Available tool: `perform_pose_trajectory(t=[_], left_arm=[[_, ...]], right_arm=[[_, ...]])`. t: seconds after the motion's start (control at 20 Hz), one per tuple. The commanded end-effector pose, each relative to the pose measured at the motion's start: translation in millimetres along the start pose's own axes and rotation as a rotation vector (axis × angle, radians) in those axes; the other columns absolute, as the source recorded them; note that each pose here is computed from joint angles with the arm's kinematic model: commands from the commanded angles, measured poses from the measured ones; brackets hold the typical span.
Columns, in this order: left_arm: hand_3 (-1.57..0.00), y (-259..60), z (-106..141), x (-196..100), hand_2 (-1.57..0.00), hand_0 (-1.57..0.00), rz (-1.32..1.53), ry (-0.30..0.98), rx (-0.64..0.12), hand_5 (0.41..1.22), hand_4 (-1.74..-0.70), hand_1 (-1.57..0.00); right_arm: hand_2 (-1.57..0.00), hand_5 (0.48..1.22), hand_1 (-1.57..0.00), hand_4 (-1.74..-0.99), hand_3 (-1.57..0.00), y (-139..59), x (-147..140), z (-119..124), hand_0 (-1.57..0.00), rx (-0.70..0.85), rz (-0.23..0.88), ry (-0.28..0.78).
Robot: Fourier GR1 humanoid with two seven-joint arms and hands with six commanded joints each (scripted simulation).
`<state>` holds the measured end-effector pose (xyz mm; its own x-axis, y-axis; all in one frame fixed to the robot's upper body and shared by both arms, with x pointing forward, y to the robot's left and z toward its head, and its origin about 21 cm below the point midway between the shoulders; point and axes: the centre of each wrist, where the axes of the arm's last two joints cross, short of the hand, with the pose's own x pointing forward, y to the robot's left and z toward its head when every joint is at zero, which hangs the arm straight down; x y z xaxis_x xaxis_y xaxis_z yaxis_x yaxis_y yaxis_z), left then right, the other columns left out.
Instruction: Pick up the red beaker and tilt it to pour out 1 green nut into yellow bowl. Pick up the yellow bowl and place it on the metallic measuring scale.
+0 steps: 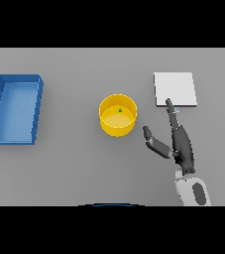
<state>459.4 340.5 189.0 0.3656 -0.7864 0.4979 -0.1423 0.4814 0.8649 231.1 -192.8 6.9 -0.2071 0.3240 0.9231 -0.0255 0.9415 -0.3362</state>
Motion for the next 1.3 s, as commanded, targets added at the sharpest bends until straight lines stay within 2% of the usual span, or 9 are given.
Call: perform_pose_trajectory(t=[0.0, 0.25, 0.6, 0.8, 0.9, 1.0, 1.1, 1.15, 1.25], left_arm=[[-1.47, -3.8, 2.8, -10.4, -1.57, -1.57, 0.049, 0.012, 0.005, 1.221, -1.74, -1.57], [-1.45, -32.3, 27.1, -38.7, -1.57, -1.57, 0.179, 0.11, 0.0, 1.221, -1.74, -1.57], [-1.51, -66.8, 62.2, -65.3, -1.57, -1.57, 0.291, 0.123, -0.001, 1.221, -1.74, -1.57], [-1.55, -76.8, 80.3, -71.3, -1.57, -1.57, 0.33, 0.173, -0.018, 1.123, -1.74, -1.57], [-1.56, -81.5, 86.1, -76.8, -1.57, -1.57, 0.305, 0.174, -0.017, 1.046, -1.74, -1.57], [-1.56, -82.1, 88.4, -81.6, -1.57, -1.57, 0.265, 0.169, -0.015, 0.941, -1.65, -1.57], [-1.54, -82.5, 93.8, -90.8, -1.56, -1.57, 0.248, 0.167, -0.028, 0.848, -1.4, -1.57], [-1.47, -78.5, 96.1, -92.5, -1.5, -1.57, 0.242, 0.16, -0.029, 0.81, -1.28, -1.54], [-1.14, -78.3, 97.6, -91.6, -1.21, -1.39, 0.232, 0.146, -0.054, 0.749, -1.07, -1.22]], right_arm=[[0.0, 0.648, 0.0, -1.052, 0.0, -0.5, -0.3, 0.0, 0.0, -0.003, 0.016, 0.005], [0.0, 0.648, 0.0, -1.026, 0.0, 0.6, -0.5, 1.8, 0.0, 0.019, 0.016, 0.005], [0.0, 0.648, 0.0, -1.004, 0.0, -3.0, -6.9, 10.0, 0.0, 0.025, -0.007, -0.011], [0.0, 0.65, 0.0, -1.01, 0.0, -3.0, -5.9, 8.4, 0.0, 0.017, -0.01, -0.011], [0.0, 0.644, 0.0, -1.013, 0.0, -3.9, -5.5, 4.5, 0.0, 0.011, 0.003, -0.004], [0.0, 0.636, 0.0, -1.021, 0.0, -3.5, -6.8, 5.5, 0.0, 0.011, 0.005, -0.007], [0.0, 0.635, 0.0, -1.017, 0.0, -5.8, -7.0, 7.7, 0.0, 0.009, 0.009, -0.01], [0.0, 0.634, 0.0, -1.012, 0.0, -3.7, -4.1, 6.0, 0.0, 0.01, 0.001, -0.007], [0.0, 0.635, 0.0, -1.007, 0.0, -4.6, -6.4, 6.6, 0.0, 0.013, -0.006, -0.01]])
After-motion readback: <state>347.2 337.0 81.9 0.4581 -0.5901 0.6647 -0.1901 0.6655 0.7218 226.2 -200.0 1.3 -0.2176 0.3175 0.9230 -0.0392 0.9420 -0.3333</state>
